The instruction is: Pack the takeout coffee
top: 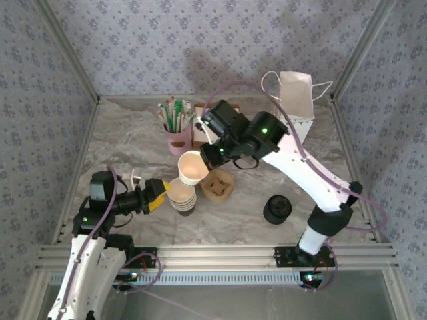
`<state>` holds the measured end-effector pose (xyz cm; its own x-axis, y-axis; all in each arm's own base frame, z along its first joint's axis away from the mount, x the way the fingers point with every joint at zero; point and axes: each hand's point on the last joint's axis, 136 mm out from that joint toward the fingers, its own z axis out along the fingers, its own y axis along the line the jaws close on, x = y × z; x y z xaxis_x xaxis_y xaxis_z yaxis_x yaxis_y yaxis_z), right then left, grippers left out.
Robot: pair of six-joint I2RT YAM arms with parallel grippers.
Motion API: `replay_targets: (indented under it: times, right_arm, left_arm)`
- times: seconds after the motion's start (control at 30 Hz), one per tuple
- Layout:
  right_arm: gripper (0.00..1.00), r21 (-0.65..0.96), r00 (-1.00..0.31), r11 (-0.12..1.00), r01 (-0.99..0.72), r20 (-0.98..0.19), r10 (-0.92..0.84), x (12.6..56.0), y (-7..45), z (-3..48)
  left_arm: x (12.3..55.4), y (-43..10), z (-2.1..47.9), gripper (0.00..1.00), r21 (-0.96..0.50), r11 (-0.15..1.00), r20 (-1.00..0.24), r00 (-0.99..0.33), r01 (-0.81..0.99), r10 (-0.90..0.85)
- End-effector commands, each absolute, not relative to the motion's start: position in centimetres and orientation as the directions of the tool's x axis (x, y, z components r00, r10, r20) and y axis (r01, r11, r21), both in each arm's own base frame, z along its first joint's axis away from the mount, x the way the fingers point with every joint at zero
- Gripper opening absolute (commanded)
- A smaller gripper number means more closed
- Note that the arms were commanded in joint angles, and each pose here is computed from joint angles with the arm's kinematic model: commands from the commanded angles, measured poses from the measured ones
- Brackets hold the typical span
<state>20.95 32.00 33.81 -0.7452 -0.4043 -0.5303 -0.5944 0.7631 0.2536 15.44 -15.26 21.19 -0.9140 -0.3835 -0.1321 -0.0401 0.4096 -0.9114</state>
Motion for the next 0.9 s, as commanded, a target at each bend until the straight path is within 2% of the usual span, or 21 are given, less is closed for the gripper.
replay_targets:
  times: [0.0, 0.17, 0.43, 0.67, 0.87]
  right_arm:
    - [0.0, 0.199, -0.743, 0.788, -0.582, -0.523, -0.417, 20.1, 28.8, 33.8]
    - [0.0, 0.198, -0.772, 0.81, -0.551, -0.49, -0.405, 18.4, 25.9, 31.3]
    - [0.0, 0.24, -0.852, 0.857, -0.456, -0.396, -0.342, 16.6, 22.3, 24.1]
    - [0.0, 0.216, -0.89, 0.893, -0.394, -0.331, -0.313, 16.3, 21.0, 18.1]
    - [0.0, 0.2, -0.898, 0.909, -0.366, -0.331, -0.289, 17.0, 21.1, 15.1]
  left_arm:
    - [15.3, -14.6, 23.1, 0.98, -0.877, 0.48, -0.223, -0.9, 0.018, -0.374]
    - [15.9, -14.1, 25.7, 1.0, -0.84, 0.539, -0.303, -0.88, 0.064, -0.366]
    - [17.5, -15.1, 27.8, 0.99, -0.745, 0.652, -0.411, -0.867, 0.14, -0.283]
    - [18.9, -18.8, 28.4, 0.99, -0.62, 0.741, -0.511, -0.849, 0.259, -0.132]
    - [19.8, -22.6, 27.6, 0.99, -0.539, 0.772, -0.554, -0.832, 0.335, -0.026]
